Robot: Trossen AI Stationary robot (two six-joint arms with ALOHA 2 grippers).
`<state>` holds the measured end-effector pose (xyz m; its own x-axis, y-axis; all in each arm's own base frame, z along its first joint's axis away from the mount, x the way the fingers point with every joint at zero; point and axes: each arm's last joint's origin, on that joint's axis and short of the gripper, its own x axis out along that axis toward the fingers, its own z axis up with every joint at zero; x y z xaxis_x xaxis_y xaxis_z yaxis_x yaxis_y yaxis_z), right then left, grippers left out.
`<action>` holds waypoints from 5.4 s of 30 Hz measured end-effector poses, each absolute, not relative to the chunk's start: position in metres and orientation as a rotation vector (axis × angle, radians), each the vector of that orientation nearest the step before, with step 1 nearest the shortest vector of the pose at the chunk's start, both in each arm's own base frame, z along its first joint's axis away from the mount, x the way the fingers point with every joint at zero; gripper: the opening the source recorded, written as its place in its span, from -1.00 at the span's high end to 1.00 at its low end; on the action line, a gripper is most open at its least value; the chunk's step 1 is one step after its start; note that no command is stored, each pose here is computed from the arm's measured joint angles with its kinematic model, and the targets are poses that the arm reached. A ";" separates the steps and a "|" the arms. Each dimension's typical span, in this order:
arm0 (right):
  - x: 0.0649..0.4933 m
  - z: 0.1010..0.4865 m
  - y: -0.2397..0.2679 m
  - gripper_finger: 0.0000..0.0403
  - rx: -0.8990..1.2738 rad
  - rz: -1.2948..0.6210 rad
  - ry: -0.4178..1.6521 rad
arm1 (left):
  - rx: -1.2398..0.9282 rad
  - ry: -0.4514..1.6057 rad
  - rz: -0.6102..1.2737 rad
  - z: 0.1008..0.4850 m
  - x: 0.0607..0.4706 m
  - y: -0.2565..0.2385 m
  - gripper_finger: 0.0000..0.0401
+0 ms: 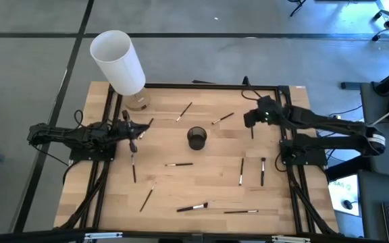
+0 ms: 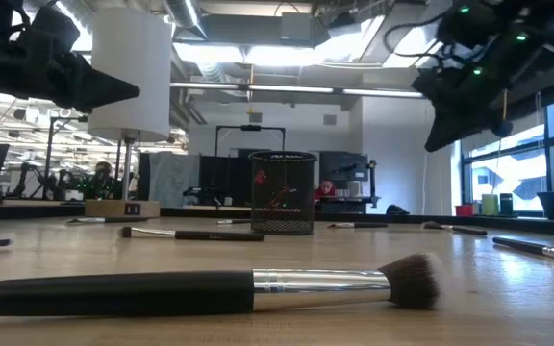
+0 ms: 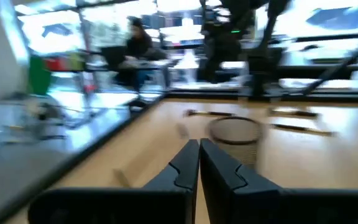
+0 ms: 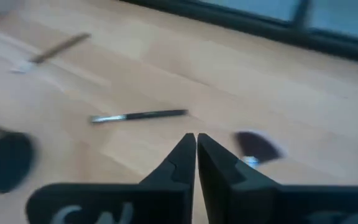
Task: Pick & Place Makeup Brushes
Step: Put the highlighter brush into the makeup brush holder
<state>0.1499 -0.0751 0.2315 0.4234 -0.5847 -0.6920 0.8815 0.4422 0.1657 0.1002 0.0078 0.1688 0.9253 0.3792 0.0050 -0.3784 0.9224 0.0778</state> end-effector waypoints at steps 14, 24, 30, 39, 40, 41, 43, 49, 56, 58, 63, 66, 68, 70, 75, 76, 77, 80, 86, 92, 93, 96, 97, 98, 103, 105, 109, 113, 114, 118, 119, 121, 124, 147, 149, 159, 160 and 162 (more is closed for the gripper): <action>0.171 0.196 -0.103 0.40 0.773 -1.108 0.924 | 0.352 -0.173 0.828 0.204 0.087 0.017 0.98; 0.177 0.168 -0.139 0.40 0.852 -1.195 1.022 | 0.289 -0.129 0.964 0.203 0.084 0.020 0.98; 0.181 0.159 -0.146 0.39 0.920 -1.118 1.041 | 0.289 -0.128 0.965 0.203 0.084 0.020 0.98; 0.182 0.141 -0.153 0.39 0.948 -1.133 1.118 | 0.299 -0.143 0.944 0.204 0.084 0.020 0.98; 0.183 0.139 -0.154 0.39 0.951 -1.124 1.131 | 0.318 -0.143 0.928 0.204 0.085 0.019 0.98; 0.183 0.137 -0.154 0.40 0.956 -1.113 1.146 | 0.337 -0.146 0.911 0.204 0.085 0.019 0.98; 0.184 0.132 -0.154 0.43 0.973 -1.093 1.173 | 0.364 -0.161 0.882 0.205 0.086 0.020 0.98; 0.184 0.126 -0.154 0.75 0.983 -1.059 1.217 | 0.390 -0.266 0.884 0.212 0.082 0.029 0.98; 0.183 0.126 -0.154 0.94 0.968 -1.049 1.227 | 0.391 -0.336 0.880 0.215 0.081 0.042 0.98; 0.184 0.127 -0.154 0.91 0.962 -1.053 1.227 | 0.326 -0.303 0.832 0.209 0.086 0.047 0.98; 0.192 0.140 -0.158 0.89 0.922 -1.044 1.197 | 0.133 -0.149 0.738 0.187 0.099 0.058 0.98; 0.202 0.158 -0.163 0.92 0.867 -1.025 1.093 | 0.102 -0.108 0.751 0.182 0.104 0.063 0.98; 0.207 0.179 -0.163 0.94 0.836 -1.007 0.997 | 0.102 -0.104 0.758 0.181 0.107 0.065 0.98; 0.214 0.197 -0.162 0.95 0.802 -0.977 0.891 | 0.102 -0.098 0.756 0.180 0.110 0.067 0.98; 0.230 0.239 -0.150 0.98 0.685 -0.842 0.571 | 0.097 -0.045 0.725 0.173 0.117 0.070 0.96; 0.234 0.246 -0.147 0.98 0.665 -0.812 0.509 | 0.096 -0.038 0.723 0.172 0.118 0.070 0.95; 0.236 0.249 -0.143 0.97 0.653 -0.788 0.477 | 0.096 -0.032 0.723 0.171 0.119 0.071 0.94; 0.244 0.255 -0.135 0.97 0.631 -0.741 0.419 | 0.092 -0.027 0.708 0.169 0.123 0.072 0.89; 0.251 0.235 -0.140 0.95 0.569 -0.745 0.532 | 0.080 -0.006 0.684 0.171 0.133 0.077 0.76; 0.258 0.209 -0.150 0.79 0.380 -0.612 0.709 | 0.065 0.077 0.681 0.171 0.151 0.087 0.65; 0.257 0.207 -0.153 0.75 0.376 -0.617 0.730 | 0.062 0.090 0.680 0.170 0.154 0.088 0.64; 0.253 0.207 -0.167 0.61 0.437 -0.699 0.776 | 0.055 0.131 0.679 0.168 0.164 0.093 0.63; 0.250 0.207 -0.172 0.56 0.475 -0.750 0.803 | 0.053 0.143 0.678 0.168 0.167 0.095 0.63; 0.248 0.207 -0.177 0.52 0.510 -0.797 0.825 | 0.051 0.157 0.677 0.166 0.169 0.096 0.63; 0.250 0.202 -0.200 0.38 0.584 -0.885 0.941 | 0.043 0.216 0.686 0.159 0.178 0.101 0.63; 0.254 0.197 -0.208 0.34 0.601 -0.896 0.974 | 0.051 0.238 0.687 0.156 0.180 0.102 0.63; 0.265 0.183 -0.217 0.24 0.649 -0.895 1.031 | 0.062 0.264 0.688 0.153 0.182 0.104 0.63; 0.271 0.170 -0.221 0.15 0.689 -0.907 1.066 | 0.074 0.271 0.687 0.152 0.182 0.104 0.63; 0.272 0.167 -0.222 0.14 0.698 -0.912 1.083 | 0.078 0.273 0.686 0.152 0.182 0.104 0.63; 0.271 0.152 -0.222 0.17 0.726 -0.921 1.171 | 0.079 0.283 0.685 0.151 0.182 0.104 0.63; 0.272 0.150 -0.222 0.19 0.726 -0.920 1.184 | 0.079 0.283 0.685 0.151 0.182 0.104 0.63; 0.272 0.146 -0.222 0.26 0.724 -0.918 1.202 | 0.079 0.283 0.686 0.151 0.182 0.104 0.63; 0.273 0.143 -0.223 0.43 0.713 -0.908 1.211 | 0.080 0.283 0.688 0.151 0.182 0.104 0.63; 0.263 0.246 -0.198 0.98 0.452 -0.850 0.874 | 0.097 0.291 0.686 0.151 0.182 0.104 0.63; 0.270 0.268 -0.182 0.98 0.375 -0.787 0.765 | 0.097 0.291 0.686 0.151 0.182 0.104 0.63; 0.322 0.285 -0.076 0.98 0.053 -0.604 0.295 | 0.094 0.312 0.684 0.149 0.181 0.103 0.63; 0.325 0.279 -0.067 0.98 0.030 -0.594 0.278 | 0.094 0.313 0.683 0.149 0.181 0.103 0.63; 0.328 0.268 -0.053 0.98 -0.001 -0.574 0.266 | 0.094 0.312 0.684 0.149 0.181 0.103 0.63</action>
